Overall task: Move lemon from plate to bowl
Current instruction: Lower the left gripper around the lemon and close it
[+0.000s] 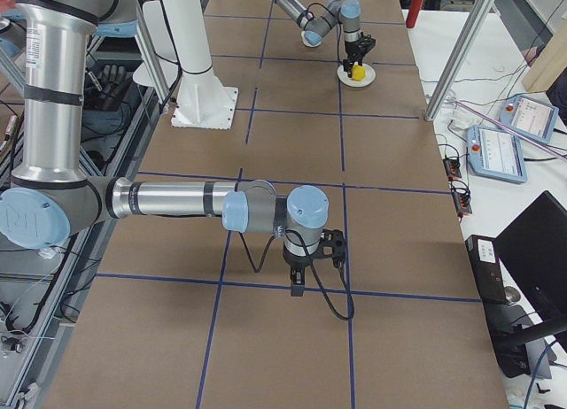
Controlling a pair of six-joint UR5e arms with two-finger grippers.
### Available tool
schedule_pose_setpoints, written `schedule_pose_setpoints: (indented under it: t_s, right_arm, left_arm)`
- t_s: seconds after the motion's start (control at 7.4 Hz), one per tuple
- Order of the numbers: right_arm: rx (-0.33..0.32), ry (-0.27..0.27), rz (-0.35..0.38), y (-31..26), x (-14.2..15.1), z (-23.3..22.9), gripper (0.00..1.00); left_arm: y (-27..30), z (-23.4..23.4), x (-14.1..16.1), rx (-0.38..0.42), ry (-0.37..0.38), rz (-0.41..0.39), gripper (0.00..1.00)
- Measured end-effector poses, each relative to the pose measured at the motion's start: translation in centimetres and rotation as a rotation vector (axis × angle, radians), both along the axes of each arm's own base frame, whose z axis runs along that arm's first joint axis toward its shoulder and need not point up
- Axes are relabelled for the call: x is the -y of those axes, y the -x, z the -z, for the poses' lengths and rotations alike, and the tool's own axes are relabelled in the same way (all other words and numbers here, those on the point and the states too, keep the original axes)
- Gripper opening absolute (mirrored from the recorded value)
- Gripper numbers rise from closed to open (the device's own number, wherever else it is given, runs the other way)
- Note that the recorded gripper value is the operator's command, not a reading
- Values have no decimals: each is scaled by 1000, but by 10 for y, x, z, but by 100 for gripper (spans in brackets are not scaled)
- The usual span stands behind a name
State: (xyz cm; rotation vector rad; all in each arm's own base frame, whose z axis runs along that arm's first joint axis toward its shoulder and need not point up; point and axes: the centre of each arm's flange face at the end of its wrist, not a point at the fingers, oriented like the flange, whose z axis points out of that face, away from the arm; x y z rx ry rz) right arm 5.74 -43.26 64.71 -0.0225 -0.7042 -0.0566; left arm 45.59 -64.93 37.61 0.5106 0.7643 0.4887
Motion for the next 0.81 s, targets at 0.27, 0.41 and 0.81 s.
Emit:
schedule_pose_setpoints:
  t_s: [0.27, 0.41, 0.81]
  right_arm:
    - [0, 0, 0, 0, 0, 0, 100]
    - [0, 0, 0, 0, 0, 0, 100]
    - [0, 0, 0, 0, 0, 0, 100]
  left_arm:
    - [-2, 0, 2, -6, -5, 1, 85]
    - [-3, -2, 3, -7, -6, 1, 64]
    - [-1, -1, 4, -11, -9, 3, 6]
